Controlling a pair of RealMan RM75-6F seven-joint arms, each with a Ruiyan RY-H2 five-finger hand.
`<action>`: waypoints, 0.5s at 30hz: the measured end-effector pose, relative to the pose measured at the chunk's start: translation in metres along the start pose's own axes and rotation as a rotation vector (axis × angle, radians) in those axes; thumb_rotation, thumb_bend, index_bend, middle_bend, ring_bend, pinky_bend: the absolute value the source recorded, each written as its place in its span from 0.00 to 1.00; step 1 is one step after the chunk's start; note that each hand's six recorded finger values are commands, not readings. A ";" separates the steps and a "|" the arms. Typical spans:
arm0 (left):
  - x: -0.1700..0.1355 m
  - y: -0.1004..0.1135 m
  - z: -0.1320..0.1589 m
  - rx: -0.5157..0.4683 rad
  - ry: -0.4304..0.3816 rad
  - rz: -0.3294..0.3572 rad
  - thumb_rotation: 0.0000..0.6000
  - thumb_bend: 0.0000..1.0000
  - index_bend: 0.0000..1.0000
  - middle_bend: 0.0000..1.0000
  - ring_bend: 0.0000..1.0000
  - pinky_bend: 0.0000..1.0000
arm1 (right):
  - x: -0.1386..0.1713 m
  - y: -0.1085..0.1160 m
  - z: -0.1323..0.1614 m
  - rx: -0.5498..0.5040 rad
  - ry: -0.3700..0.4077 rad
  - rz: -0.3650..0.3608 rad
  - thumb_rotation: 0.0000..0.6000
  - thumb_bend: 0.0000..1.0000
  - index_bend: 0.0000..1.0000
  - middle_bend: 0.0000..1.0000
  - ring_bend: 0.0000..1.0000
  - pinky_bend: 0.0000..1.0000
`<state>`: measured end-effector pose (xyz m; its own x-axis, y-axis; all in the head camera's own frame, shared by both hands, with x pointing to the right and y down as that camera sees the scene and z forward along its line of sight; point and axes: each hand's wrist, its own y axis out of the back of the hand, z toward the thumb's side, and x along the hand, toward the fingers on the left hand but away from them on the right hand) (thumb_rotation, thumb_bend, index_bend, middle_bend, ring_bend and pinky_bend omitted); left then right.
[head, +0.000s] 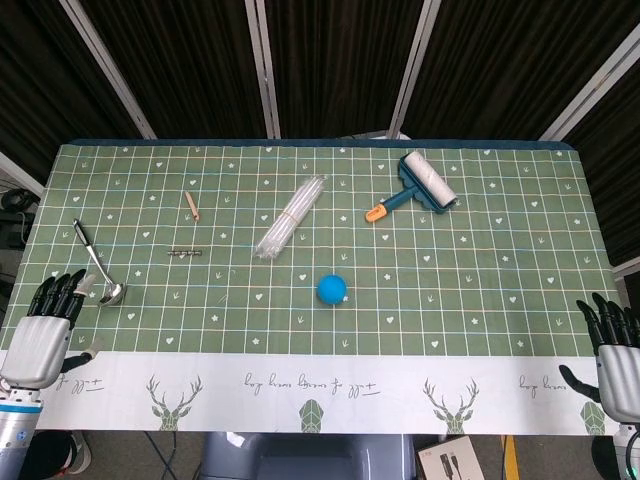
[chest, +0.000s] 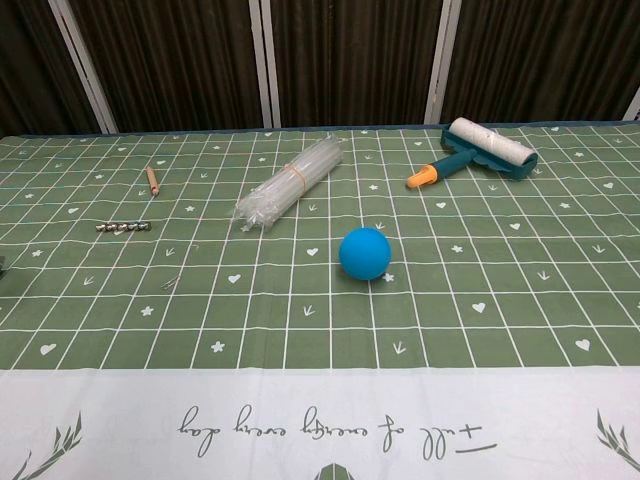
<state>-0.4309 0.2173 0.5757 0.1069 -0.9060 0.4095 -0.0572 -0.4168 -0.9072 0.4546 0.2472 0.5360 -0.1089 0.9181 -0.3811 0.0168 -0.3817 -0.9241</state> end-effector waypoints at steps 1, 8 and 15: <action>0.000 0.000 0.000 0.000 0.000 -0.001 1.00 0.19 0.00 0.00 0.00 0.00 | 0.000 0.000 0.000 -0.001 0.000 0.001 1.00 0.10 0.07 0.00 0.00 0.04; 0.000 0.000 0.000 -0.001 0.006 -0.004 1.00 0.19 0.00 0.00 0.00 0.00 | 0.000 0.001 0.000 -0.005 -0.003 0.000 1.00 0.10 0.07 0.00 0.00 0.04; 0.003 -0.002 -0.002 -0.006 0.018 -0.014 1.00 0.19 0.00 0.00 0.00 0.00 | 0.000 -0.001 0.000 -0.007 -0.004 0.006 1.00 0.10 0.07 0.00 0.00 0.04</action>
<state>-0.4328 0.2150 0.5790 0.0896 -0.9014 0.4235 -0.0613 -0.4294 -0.9010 0.4548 0.2473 0.5366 -0.1125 0.9153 -0.3866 0.0242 -0.3865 -0.9220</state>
